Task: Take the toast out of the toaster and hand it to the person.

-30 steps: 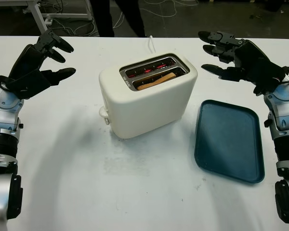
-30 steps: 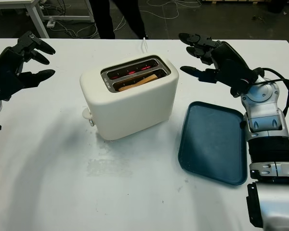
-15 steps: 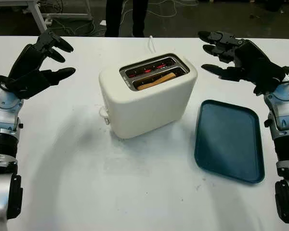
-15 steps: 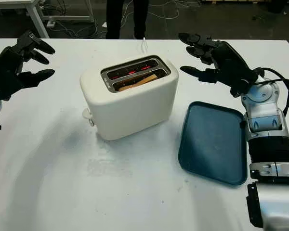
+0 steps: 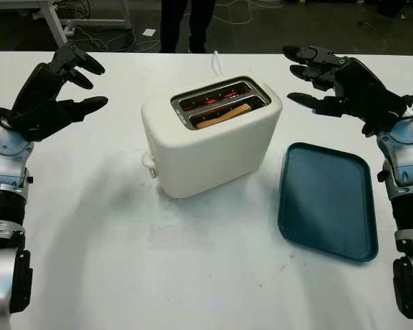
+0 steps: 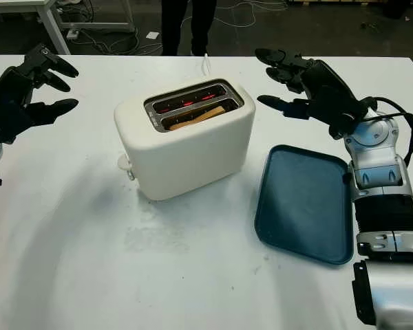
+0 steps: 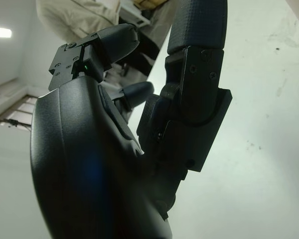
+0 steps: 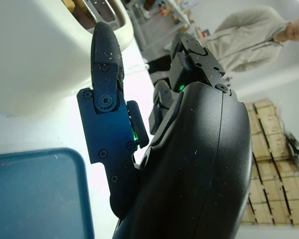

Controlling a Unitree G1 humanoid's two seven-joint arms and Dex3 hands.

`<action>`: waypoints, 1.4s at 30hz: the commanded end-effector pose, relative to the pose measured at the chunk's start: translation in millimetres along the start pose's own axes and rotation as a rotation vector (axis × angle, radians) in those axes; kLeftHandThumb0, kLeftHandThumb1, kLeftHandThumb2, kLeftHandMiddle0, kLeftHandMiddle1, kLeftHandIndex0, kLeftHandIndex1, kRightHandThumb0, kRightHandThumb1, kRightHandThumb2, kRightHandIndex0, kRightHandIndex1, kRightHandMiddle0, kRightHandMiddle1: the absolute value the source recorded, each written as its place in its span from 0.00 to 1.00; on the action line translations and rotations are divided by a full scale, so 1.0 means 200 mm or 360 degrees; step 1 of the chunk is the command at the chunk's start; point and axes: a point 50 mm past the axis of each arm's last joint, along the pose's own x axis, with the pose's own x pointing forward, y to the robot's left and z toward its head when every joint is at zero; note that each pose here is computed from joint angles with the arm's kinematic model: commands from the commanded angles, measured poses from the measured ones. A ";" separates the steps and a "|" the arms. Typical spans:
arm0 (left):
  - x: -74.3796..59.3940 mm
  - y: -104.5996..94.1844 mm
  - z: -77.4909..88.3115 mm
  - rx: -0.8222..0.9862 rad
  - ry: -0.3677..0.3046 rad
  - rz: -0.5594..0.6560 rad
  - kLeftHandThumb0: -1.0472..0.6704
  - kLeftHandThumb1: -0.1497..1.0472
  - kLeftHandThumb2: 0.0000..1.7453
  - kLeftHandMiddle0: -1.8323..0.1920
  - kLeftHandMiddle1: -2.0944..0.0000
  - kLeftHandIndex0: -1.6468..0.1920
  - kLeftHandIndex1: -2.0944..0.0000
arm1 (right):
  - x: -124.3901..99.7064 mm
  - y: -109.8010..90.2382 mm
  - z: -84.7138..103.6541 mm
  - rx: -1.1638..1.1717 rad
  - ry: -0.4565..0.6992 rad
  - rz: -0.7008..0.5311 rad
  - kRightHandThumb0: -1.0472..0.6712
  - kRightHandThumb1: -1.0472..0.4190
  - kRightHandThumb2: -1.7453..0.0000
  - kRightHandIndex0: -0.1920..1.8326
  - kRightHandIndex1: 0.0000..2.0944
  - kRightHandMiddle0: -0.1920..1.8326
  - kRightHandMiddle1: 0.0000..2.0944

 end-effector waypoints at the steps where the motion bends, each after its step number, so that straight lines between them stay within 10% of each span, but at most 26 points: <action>1: 0.01 0.01 0.01 -0.0011 -0.0022 0.0014 0.00 0.89 0.20 0.91 0.25 0.90 0.30 | 0.00 -0.02 0.01 0.0009 -0.0019 -0.0015 0.22 0.09 0.85 0.23 0.00 0.23 0.00; 42: -0.01 -0.01 0.00 0.0012 0.0014 0.0059 0.00 0.89 0.20 0.91 0.23 0.90 0.28 | -0.03 0.00 0.03 0.0058 -0.0039 -0.0071 0.21 0.09 0.88 0.21 0.01 0.21 0.00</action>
